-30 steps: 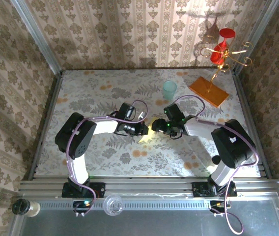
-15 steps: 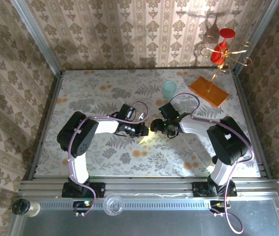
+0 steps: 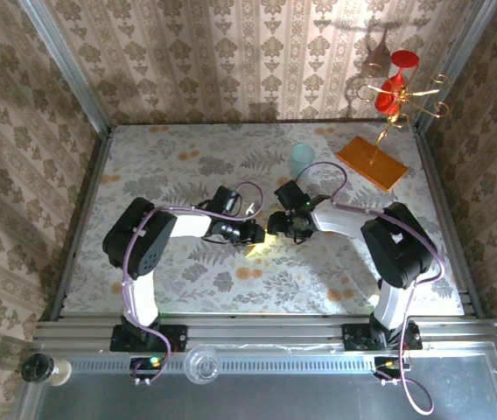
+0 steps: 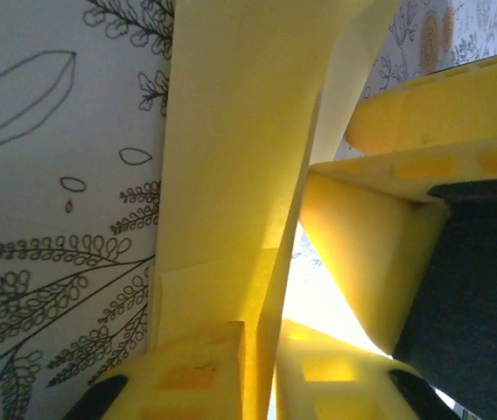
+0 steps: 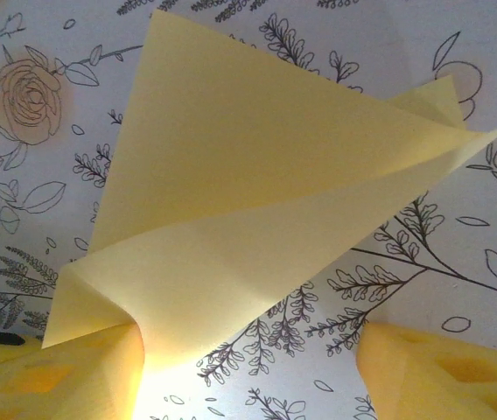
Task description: Fold a paper plane with a square sheet of paper (pick it up from the middle)
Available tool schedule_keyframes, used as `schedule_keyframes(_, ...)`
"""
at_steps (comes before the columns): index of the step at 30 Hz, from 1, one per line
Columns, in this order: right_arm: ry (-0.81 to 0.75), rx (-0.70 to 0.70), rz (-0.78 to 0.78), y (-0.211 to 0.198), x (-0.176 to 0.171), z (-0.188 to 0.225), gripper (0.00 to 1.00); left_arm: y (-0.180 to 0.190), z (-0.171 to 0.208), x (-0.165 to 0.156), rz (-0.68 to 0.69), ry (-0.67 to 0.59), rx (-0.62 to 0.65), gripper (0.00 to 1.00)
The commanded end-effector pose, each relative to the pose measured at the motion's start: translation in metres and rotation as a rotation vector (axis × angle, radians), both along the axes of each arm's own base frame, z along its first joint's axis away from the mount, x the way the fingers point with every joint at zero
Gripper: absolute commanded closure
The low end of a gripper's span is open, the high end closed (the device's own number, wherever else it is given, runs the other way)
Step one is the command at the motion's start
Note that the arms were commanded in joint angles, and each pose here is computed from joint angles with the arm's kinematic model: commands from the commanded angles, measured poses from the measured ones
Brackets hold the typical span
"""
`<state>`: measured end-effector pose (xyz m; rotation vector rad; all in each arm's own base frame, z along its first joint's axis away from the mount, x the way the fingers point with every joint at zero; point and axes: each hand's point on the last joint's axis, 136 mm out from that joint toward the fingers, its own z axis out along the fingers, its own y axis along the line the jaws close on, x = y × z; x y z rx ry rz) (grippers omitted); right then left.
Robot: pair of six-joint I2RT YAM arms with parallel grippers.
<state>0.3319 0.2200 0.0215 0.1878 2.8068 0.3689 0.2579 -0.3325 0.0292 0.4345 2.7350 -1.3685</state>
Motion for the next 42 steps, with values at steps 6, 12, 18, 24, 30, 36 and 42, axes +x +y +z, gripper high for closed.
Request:
schedule_keyframes(6, 0.076, -0.111, -0.032, -0.020, -0.012, -0.032, 0.32, 0.013, 0.016, -0.004, -0.001, -0.037, 0.009, 0.72)
schedule_keyframes(12, 0.080, -0.100, -0.033, -0.018, -0.012, -0.033, 0.32, 0.023, 0.019, -0.010, -0.008, -0.062, 0.052, 0.67)
schedule_keyframes(18, 0.082, -0.095, -0.032, -0.016, -0.011, -0.033, 0.32, 0.032, 0.015, -0.014, -0.019, -0.079, 0.111, 0.63)
schedule_keyframes(24, 0.086, -0.091, -0.031, -0.015, -0.011, -0.034, 0.32, 0.031, 0.012, -0.014, -0.044, -0.106, 0.152, 0.60)
schedule_keyframes(30, 0.089, -0.090, -0.032, -0.015, -0.012, -0.035, 0.32, 0.029, 0.009, -0.012, -0.062, -0.124, 0.195, 0.58)
schedule_keyframes(36, 0.089, -0.086, -0.031, -0.014, -0.012, -0.035, 0.32, 0.025, 0.005, -0.007, -0.065, -0.126, 0.207, 0.58)
schedule_keyframes(42, 0.094, -0.085, -0.031, -0.014, -0.013, -0.036, 0.32, 0.022, -0.003, -0.009, -0.077, -0.119, 0.238, 0.58)
